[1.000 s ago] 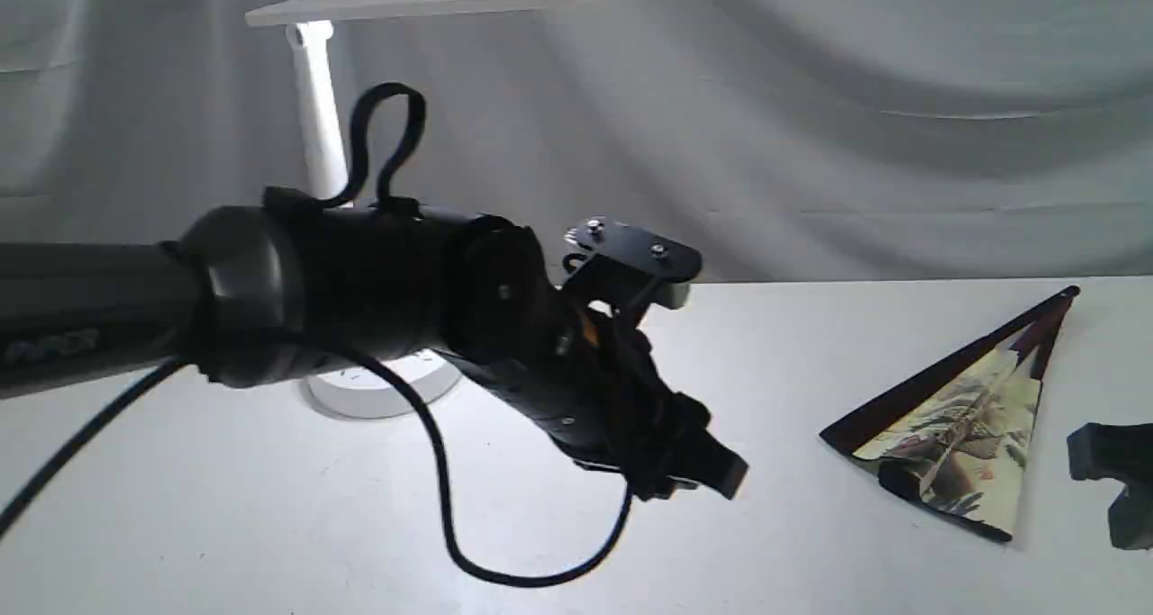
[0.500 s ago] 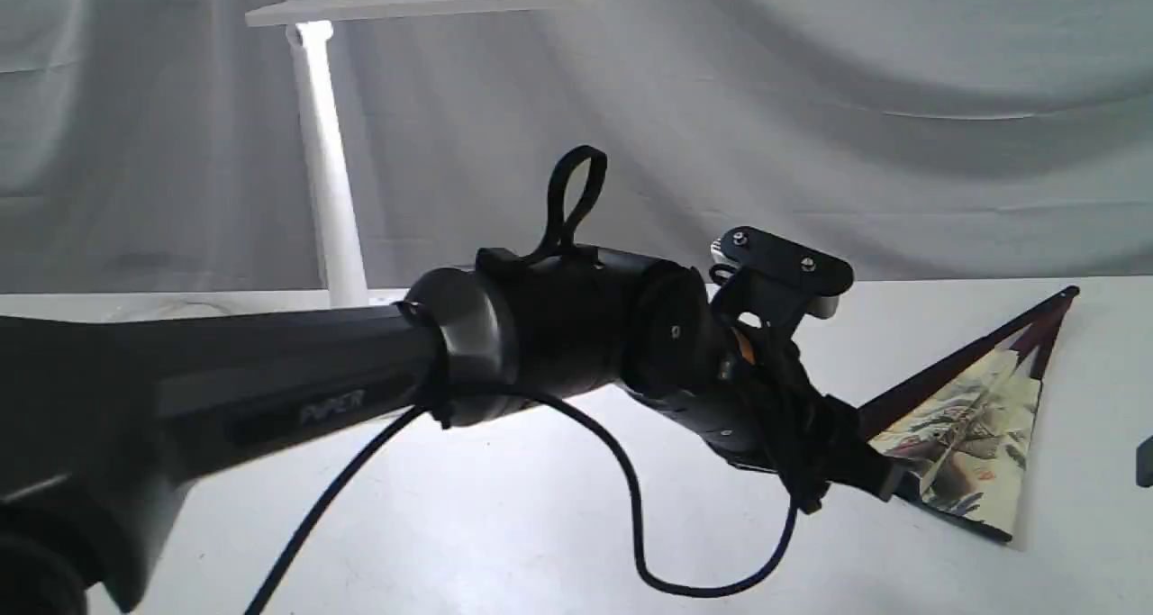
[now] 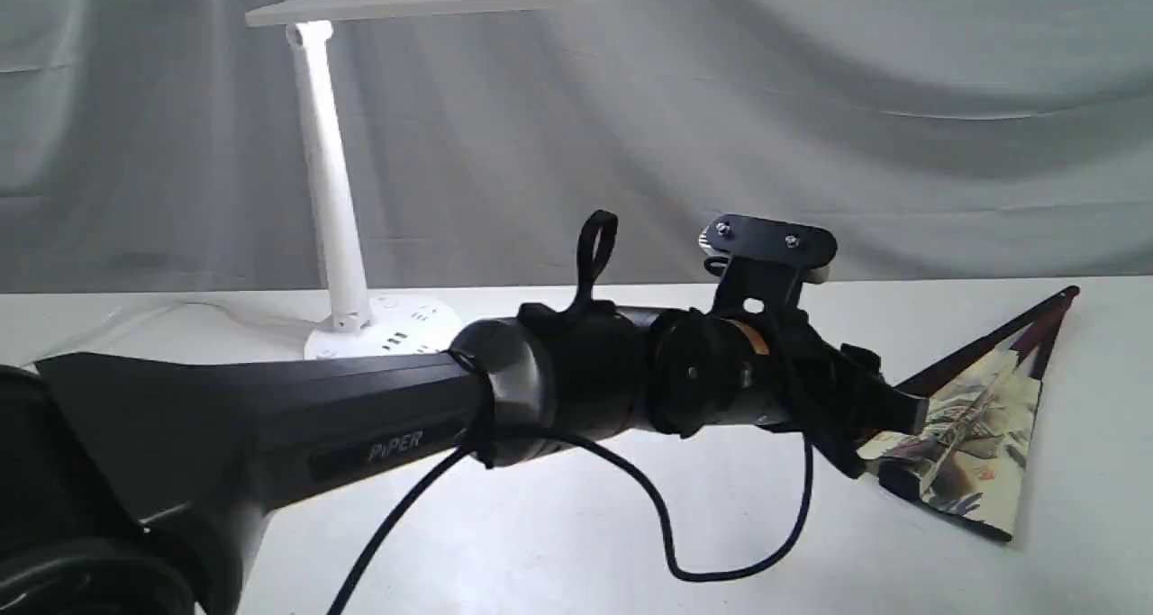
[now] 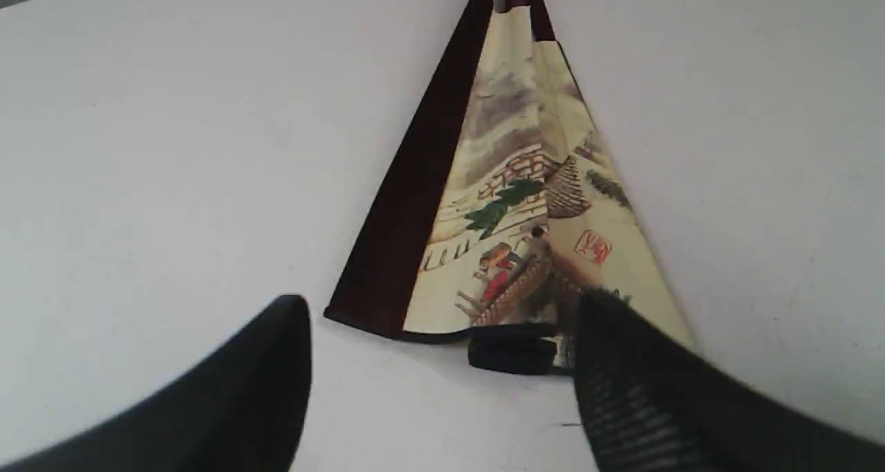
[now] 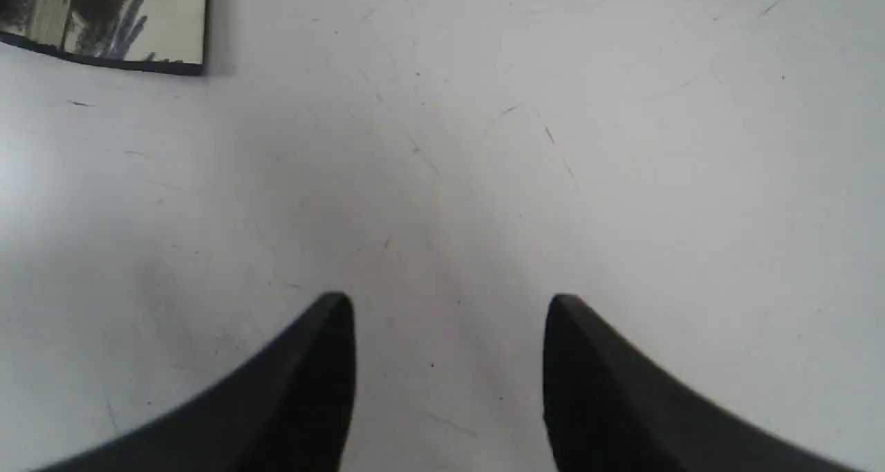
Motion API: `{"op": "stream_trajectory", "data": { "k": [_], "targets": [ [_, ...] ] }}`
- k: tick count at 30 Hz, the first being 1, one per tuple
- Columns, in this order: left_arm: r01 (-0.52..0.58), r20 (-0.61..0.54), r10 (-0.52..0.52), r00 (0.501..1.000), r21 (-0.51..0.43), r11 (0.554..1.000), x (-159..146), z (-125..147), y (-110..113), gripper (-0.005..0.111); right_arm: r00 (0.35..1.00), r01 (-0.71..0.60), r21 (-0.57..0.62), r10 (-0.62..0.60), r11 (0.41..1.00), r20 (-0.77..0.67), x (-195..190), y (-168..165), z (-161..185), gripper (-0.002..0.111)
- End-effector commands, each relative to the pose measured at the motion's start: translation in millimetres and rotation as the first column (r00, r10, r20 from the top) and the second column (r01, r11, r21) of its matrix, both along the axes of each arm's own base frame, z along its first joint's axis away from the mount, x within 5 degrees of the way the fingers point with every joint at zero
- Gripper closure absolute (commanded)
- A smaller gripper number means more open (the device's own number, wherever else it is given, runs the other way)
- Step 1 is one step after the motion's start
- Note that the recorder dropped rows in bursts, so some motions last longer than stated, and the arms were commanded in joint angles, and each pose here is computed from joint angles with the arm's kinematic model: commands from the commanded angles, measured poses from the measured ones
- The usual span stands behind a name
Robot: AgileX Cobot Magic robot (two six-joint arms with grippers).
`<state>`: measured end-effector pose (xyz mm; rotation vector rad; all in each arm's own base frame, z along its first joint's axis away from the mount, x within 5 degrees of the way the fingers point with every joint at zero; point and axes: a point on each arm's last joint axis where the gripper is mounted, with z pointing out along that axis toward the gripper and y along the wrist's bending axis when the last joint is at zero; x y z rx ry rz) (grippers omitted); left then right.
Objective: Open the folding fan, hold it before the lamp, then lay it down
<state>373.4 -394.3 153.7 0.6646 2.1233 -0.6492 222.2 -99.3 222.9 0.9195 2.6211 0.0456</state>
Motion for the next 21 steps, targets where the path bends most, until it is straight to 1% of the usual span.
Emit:
{"op": "stream_trajectory", "data": {
  "k": [1,5,6,8,10,13,16,19,21],
  "targets": [
    [0.005,-0.032,-0.005,0.999,0.002,1.0,-3.1,-0.7,-1.6,0.05,0.999,-0.003,0.01,0.003,1.0,0.036,3.0,0.8,1.2,0.065],
    [0.098,-0.131,-0.084,0.988,0.111,0.989,-12.8,-9.4,2.4,0.05,0.977,-0.135,0.025,0.128,0.991,0.172,20.4,14.7,3.6,0.069],
    [0.134,-0.16,-0.111,0.981,0.143,0.981,-15.9,-11.3,4.1,0.05,0.969,-0.146,0.026,0.137,0.989,0.207,25.8,16.3,2.8,0.07],
    [0.17,-0.189,-0.136,0.973,0.178,0.969,-17.6,-10.5,8.3,0.051,0.963,-0.127,0.047,0.112,0.991,0.245,36.2,16.8,-2.9,0.07],
    [0.17,-0.221,-0.128,0.967,0.18,0.969,-17.3,-6.4,12.7,0.053,0.967,-0.117,0.08,0.095,0.99,0.235,46.7,14.2,-12.8,0.07],
    [0.158,-0.234,-0.115,0.965,0.176,0.972,-14.5,-1.4,17.6,0.054,0.971,-0.155,0.097,0.133,0.983,0.197,66.3,9.6,-26.4,0.07],
    [0.155,-0.24,-0.11,0.965,0.177,0.972,-12.2,5.2,22.4,0.054,0.975,-0.158,0.135,0.133,0.978,0.18,86.4,7.0,-35.5,0.07],
    [0.156,-0.261,-0.106,0.959,0.18,0.971,-11.3,9.6,27.2,0.054,0.966,-0.201,0.128,0.175,0.971,0.191,109.9,8.9,-39.0,0.07],
    [0.172,-0.271,-0.114,0.956,0.204,0.964,-12.5,8.1,28.7,0.054,0.957,-0.235,0.114,0.209,0.965,0.203,124.1,13.2,-39.2,0.07]
  ]
}}
